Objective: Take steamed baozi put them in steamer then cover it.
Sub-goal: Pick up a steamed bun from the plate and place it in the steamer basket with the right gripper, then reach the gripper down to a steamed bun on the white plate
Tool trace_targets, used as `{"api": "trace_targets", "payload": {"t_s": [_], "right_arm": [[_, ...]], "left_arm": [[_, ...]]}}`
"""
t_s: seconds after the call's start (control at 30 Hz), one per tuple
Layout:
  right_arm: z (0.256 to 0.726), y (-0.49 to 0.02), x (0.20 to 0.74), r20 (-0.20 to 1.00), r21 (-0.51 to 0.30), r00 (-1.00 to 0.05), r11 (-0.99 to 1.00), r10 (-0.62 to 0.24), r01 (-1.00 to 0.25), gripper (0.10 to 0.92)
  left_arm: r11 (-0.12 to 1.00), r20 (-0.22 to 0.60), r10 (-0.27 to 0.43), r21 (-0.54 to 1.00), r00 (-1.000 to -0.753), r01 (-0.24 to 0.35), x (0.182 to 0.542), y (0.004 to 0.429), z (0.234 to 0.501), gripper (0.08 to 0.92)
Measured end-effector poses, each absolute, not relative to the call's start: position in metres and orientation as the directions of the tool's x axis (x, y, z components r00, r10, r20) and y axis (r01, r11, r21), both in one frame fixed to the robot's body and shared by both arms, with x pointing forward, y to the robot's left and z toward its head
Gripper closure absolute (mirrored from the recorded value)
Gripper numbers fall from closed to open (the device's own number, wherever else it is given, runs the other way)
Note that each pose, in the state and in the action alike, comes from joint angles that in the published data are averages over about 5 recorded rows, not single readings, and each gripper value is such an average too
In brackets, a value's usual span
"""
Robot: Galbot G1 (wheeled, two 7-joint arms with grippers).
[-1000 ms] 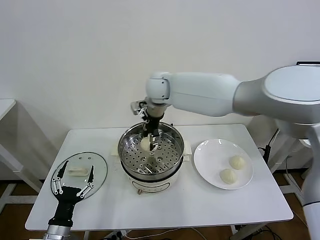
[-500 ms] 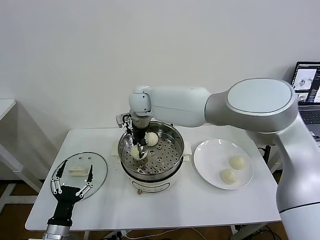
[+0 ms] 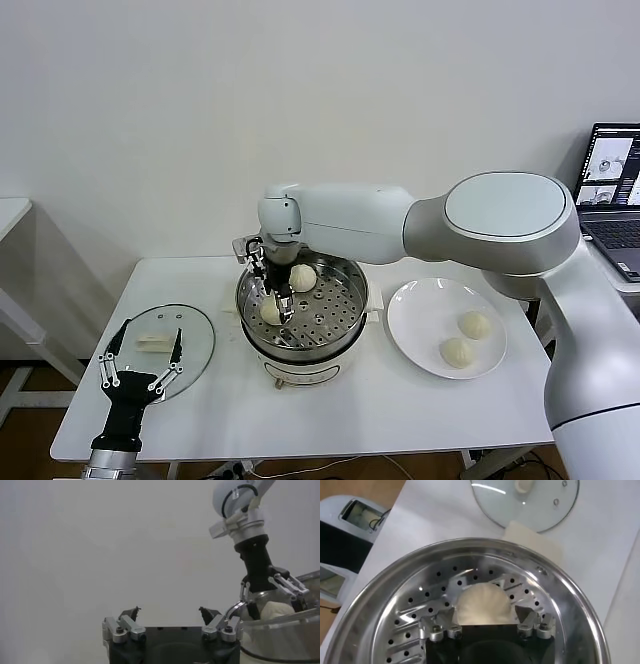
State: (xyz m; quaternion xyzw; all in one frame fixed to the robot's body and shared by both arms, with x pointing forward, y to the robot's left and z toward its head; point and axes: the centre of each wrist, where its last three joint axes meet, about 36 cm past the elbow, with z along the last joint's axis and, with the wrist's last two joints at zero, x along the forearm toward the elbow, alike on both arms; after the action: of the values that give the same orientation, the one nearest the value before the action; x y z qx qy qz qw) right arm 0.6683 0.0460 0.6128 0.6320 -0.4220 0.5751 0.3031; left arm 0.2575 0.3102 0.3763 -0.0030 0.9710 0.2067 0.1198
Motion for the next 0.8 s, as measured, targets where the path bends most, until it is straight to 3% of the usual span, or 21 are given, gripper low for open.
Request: {"api": "trace_targets", "payload": {"t_s": [0.23,0.5,0.8], "right_arm": [[0.647,-0.013,0.672,0.978,-0.114,-0.021,-0.44,-0.21,-0.891,0.2],[0.677,-0.141,0.681,0.975,-0.119,-0.041,-0.359,-0.218,-0.926,0.2],[0.641,-0.286,0.67,0.981,-0.088,-0.044,-0.233,-0.189,-0.969,0.2]], "left_arm": [[0.915,-0.242,0.046,0.401,-0.969,-0.056,0.26,0.31,0.379,0.177],[0.915,-0.243,0.054,0.4,-0.968,-0.05,0.261,0.308,0.379,0.177],[0.914,-0.235,0.053,0.403,-0.97,-0.048,0.258,0.307,0.378,0.177]]}}
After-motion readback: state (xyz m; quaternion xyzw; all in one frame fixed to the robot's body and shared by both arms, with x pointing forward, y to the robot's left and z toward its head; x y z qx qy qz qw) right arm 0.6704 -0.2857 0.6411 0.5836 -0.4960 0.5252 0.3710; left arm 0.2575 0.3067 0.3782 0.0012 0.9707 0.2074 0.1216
